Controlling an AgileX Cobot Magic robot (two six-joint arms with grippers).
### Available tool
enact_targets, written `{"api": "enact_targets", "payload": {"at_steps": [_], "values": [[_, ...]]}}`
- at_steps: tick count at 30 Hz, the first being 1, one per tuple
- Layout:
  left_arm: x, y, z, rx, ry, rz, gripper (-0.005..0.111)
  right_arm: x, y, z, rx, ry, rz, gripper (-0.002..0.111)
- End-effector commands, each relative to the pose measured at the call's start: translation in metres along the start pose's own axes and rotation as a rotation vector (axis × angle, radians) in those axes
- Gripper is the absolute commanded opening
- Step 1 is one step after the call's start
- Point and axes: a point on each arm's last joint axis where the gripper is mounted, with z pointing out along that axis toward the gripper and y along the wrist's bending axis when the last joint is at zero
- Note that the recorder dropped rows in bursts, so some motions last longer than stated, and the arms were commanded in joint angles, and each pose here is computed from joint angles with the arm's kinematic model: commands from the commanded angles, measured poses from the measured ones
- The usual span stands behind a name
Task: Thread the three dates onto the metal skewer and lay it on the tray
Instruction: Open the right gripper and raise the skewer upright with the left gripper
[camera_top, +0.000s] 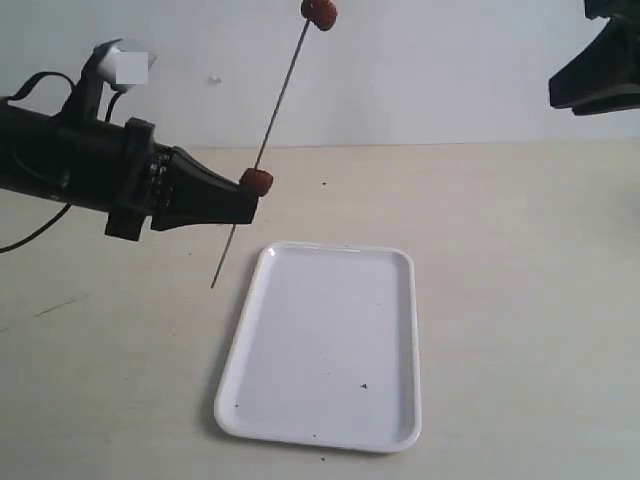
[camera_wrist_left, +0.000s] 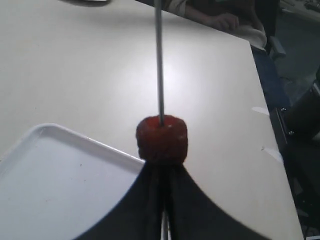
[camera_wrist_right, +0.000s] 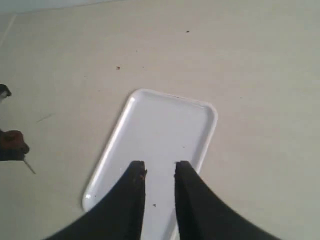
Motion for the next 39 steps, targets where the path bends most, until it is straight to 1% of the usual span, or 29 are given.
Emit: {"api": "enact_targets", "payload": {"at_steps": [1, 2, 3, 5, 6, 7, 10, 13, 17, 18, 19, 20, 21, 22, 23, 25, 26, 27, 29, 31, 35, 39], "values": [[0.008, -0.013, 0.006, 0.013, -0.081, 0.008, 0.0, 0.0, -0.005, -0.001, 0.054, -0.013, -0.034, 0.023], [0.01, -0.014, 0.006, 0.01, -0.09, 0.039, 0.0, -0.001, -0.005, -0.001, 0.056, -0.022, -0.034, 0.023], [0.012, -0.015, 0.006, 0.009, -0.095, 0.021, 0.0, -0.002, -0.006, -0.001, 0.063, -0.034, -0.037, 0.023], [0.013, -0.018, 0.008, 0.024, -0.065, 0.043, 0.0, -0.002, -0.006, -0.001, 0.067, -0.033, -0.05, 0.023], [0.014, -0.02, 0.008, 0.032, -0.046, 0.073, 0.0, -0.002, -0.007, -0.002, 0.069, -0.033, -0.06, 0.023], [0.014, -0.023, 0.007, 0.04, -0.02, 0.137, 0.0, -0.002, -0.007, -0.002, 0.071, -0.032, -0.072, 0.023], [0.013, -0.025, 0.007, 0.047, -0.008, 0.156, 0.0, -0.002, -0.007, -0.002, 0.072, -0.034, -0.075, 0.023], [0.012, -0.025, 0.007, 0.045, -0.013, 0.146, 0.0, -0.002, -0.007, -0.002, 0.072, -0.034, -0.075, 0.023], [0.013, -0.026, 0.009, 0.054, -0.005, 0.201, 0.0, -0.002, -0.006, -0.001, 0.063, -0.026, -0.07, 0.023], [0.017, -0.025, 0.01, 0.066, 0.023, 0.204, 0.0, -0.003, -0.003, 0.001, 0.014, -0.027, -0.038, 0.023], [0.019, -0.025, 0.01, 0.073, 0.039, 0.208, 0.0, -0.003, 0.002, 0.002, -0.038, -0.032, -0.037, 0.023], [0.021, -0.025, 0.01, 0.077, 0.051, 0.213, 0.0, -0.006, 0.011, 0.003, -0.158, -0.051, -0.06, 0.023], [0.02, -0.025, 0.01, 0.078, 0.051, 0.213, 0.0, -0.007, 0.015, 0.004, -0.208, -0.062, -0.074, 0.023], [0.02, -0.025, 0.01, 0.078, 0.051, 0.213, 0.0, -0.011, 0.022, 0.005, -0.284, -0.095, -0.06, 0.023], [0.021, -0.026, 0.01, 0.079, 0.053, 0.214, 0.0, -0.012, 0.023, 0.005, -0.304, -0.104, -0.052, 0.023], [0.021, -0.026, 0.01, 0.079, 0.053, 0.214, 0.0, -0.011, 0.022, 0.015, -0.361, -0.05, -0.037, 0.023], [0.021, -0.026, 0.01, 0.08, 0.054, 0.216, 0.0, -0.011, 0.023, 0.018, -0.391, -0.036, -0.051, 0.023], [0.022, -0.026, 0.01, 0.084, 0.065, 0.221, 0.0, -0.011, 0.026, 0.021, -0.45, -0.025, -0.054, 0.023], [0.024, -0.026, 0.01, 0.093, 0.088, 0.231, 0.0, -0.015, 0.029, 0.021, -0.511, -0.054, -0.03, 0.023], [0.025, -0.027, 0.01, 0.097, 0.098, 0.235, 0.0, -0.016, 0.033, 0.019, -0.554, -0.07, -0.046, 0.023], [0.025, -0.027, 0.01, 0.096, 0.096, 0.234, 0.0, -0.014, 0.032, 0.02, -0.559, -0.047, -0.055, 0.023], [0.024, -0.026, 0.01, 0.094, 0.091, 0.232, 0.0, -0.005, 0.051, 0.029, -0.582, 0.0, -0.133, 0.023]]}}
